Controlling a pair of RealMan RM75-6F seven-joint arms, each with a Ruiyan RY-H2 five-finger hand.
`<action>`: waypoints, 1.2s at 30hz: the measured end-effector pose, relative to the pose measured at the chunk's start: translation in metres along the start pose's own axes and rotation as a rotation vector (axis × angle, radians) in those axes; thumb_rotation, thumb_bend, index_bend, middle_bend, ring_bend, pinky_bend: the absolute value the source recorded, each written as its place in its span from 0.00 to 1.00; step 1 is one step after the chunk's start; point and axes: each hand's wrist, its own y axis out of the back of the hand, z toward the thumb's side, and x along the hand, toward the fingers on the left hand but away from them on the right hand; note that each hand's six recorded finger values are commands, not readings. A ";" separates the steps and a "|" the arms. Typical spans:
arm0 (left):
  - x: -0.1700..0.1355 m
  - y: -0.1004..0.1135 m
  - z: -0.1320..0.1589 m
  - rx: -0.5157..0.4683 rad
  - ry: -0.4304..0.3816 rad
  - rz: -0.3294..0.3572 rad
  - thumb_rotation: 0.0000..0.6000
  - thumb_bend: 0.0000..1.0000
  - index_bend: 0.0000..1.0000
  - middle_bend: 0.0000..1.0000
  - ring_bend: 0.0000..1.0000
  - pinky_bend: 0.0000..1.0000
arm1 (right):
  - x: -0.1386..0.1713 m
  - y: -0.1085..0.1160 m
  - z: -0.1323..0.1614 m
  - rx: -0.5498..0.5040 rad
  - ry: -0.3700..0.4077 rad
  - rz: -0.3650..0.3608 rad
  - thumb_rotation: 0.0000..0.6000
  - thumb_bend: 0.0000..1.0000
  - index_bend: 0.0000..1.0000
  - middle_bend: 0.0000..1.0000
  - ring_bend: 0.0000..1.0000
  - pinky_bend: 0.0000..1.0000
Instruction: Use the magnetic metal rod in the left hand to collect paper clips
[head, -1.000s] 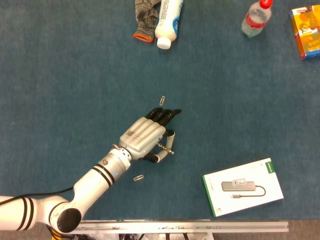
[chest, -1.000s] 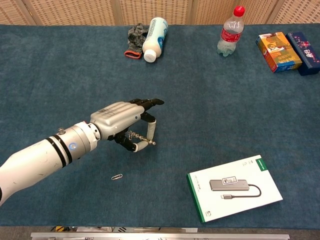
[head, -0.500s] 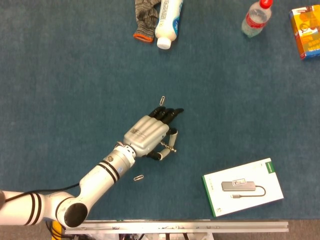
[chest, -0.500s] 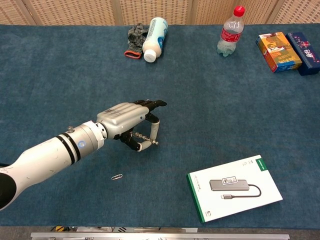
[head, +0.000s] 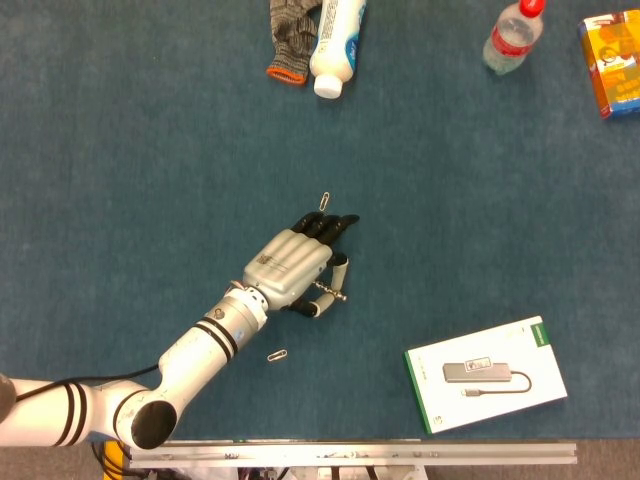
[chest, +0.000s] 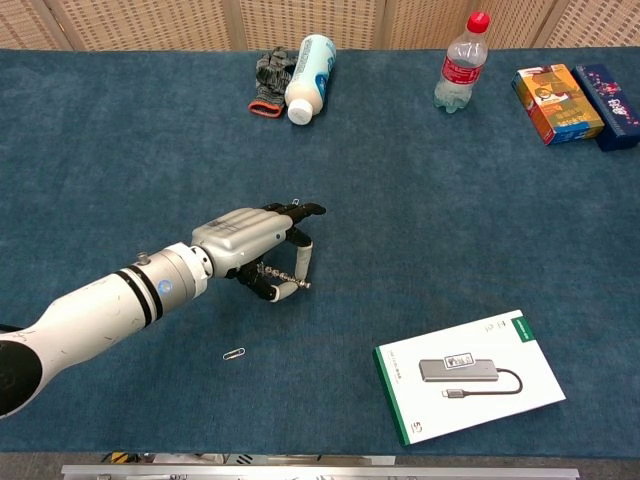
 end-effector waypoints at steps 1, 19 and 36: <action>0.000 0.000 -0.001 -0.001 0.001 0.000 1.00 0.38 0.65 0.00 0.00 0.00 | 0.000 0.000 0.000 0.000 0.000 0.000 1.00 0.12 0.38 0.40 0.29 0.44; -0.008 0.001 -0.013 -0.024 0.020 0.023 1.00 0.38 0.65 0.00 0.00 0.00 | -0.001 -0.002 0.002 -0.002 0.006 0.004 1.00 0.12 0.38 0.40 0.29 0.44; -0.049 0.045 -0.055 -0.021 0.106 0.151 1.00 0.38 0.65 0.00 0.00 0.00 | -0.005 -0.001 0.009 0.001 0.024 0.004 1.00 0.12 0.38 0.40 0.29 0.44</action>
